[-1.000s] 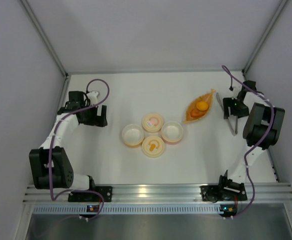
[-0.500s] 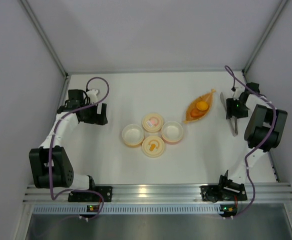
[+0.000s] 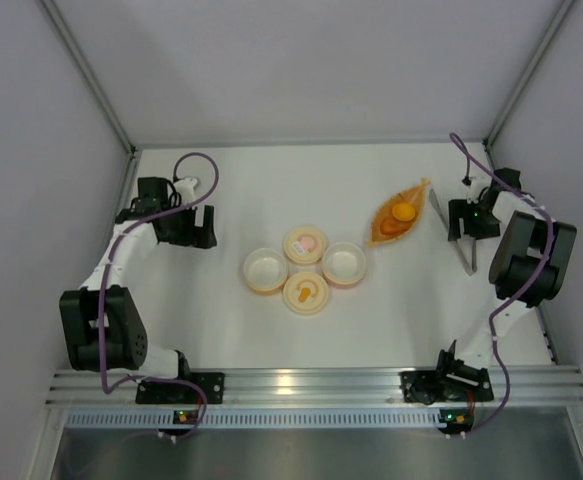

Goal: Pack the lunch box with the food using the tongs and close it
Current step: Pick up the clamp at the center of the board.

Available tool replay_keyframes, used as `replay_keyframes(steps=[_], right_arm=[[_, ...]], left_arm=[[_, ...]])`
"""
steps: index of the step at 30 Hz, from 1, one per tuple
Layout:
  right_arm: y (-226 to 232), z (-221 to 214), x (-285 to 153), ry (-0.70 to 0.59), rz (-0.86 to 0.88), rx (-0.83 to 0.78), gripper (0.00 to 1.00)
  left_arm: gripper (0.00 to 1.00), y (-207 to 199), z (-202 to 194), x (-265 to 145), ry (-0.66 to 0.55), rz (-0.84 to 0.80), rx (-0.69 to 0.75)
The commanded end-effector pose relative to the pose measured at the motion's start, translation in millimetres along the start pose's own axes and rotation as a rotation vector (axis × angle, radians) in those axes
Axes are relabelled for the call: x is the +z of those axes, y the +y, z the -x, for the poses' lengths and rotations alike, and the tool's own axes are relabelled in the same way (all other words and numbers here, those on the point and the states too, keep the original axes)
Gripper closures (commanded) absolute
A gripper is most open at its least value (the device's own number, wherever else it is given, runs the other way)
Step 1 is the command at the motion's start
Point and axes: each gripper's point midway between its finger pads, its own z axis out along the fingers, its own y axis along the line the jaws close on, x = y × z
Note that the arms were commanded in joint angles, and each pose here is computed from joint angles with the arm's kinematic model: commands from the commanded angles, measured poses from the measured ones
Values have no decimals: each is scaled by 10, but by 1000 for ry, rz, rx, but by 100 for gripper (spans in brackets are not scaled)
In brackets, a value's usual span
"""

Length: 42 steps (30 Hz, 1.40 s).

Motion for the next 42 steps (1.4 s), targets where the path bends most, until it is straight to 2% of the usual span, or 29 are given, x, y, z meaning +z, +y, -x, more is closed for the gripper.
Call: replay_keyframes(steps=[1,7,12,32,34,39,42], right_arm=[[-54,-136,172,39,12,6,24],[-43,-240,241,72,21,2,21],[-37,-325,245,107,30,11,14],[-92,-465,236,260,15,19,20],[-100,-462,234,262,8,20,22],[-6,-420,195,223,50,9,50],[94,-303,59,157,93,-2,57]], left_arm=[[2,1,240,-85,-70,3,31],[2,-15,221,-67,-64,-7,16],[2,-18,221,-71,-64,-8,18],[2,12,257,-78,-71,6,30],[2,10,245,-67,-67,4,27],[2,6,255,-40,-67,-4,23],[2,5,258,-40,-64,-6,26]])
